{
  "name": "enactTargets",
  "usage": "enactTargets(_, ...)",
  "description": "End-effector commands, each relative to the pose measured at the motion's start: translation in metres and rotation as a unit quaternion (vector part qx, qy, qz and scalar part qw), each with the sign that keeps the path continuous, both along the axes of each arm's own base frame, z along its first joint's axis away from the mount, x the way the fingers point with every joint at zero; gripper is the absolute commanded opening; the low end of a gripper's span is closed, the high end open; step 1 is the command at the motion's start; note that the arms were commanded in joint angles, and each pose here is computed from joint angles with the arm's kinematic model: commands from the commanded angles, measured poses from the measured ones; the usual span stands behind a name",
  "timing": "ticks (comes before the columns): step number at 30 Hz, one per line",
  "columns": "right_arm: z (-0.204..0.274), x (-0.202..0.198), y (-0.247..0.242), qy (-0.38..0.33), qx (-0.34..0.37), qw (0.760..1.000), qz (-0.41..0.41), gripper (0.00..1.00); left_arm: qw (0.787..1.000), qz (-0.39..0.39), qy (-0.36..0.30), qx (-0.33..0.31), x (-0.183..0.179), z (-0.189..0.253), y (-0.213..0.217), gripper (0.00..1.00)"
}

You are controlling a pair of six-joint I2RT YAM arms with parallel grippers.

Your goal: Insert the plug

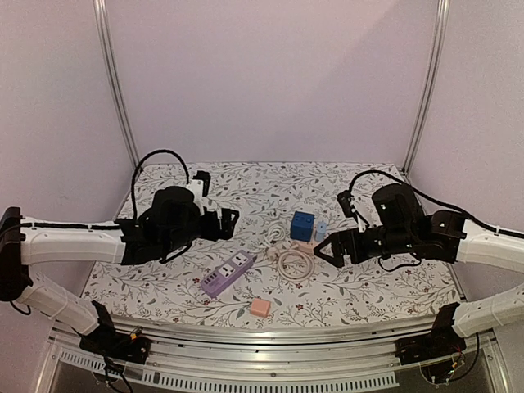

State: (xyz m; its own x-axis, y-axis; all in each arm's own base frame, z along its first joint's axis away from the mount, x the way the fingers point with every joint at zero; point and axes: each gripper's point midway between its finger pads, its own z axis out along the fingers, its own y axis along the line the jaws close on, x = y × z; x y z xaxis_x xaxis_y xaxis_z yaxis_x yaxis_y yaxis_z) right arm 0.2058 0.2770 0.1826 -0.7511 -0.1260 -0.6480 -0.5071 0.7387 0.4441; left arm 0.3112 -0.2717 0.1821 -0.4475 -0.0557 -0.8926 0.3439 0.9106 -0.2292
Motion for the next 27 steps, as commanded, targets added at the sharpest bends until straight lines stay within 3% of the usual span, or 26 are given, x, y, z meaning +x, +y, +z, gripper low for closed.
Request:
enactTargets(1,-0.007,-0.013,-0.002,0.028,-0.003,1.0,0.0,0.99,0.995,-0.083,-0.025,0.041,-0.028,-0.003,-0.016,0.99)
enactTargets(15,-0.027,-0.021,-0.022,0.059,-0.039,0.997,-0.041,0.99,0.945,-0.29,-0.047,0.142,-0.112,-0.043,-0.088,0.96)
enactTargets(27,-0.025,-0.004,-0.027,0.025,-0.05,0.996,-0.074,0.99,0.898,-0.384,-0.027,0.212,-0.129,-0.099,-0.131,0.95)
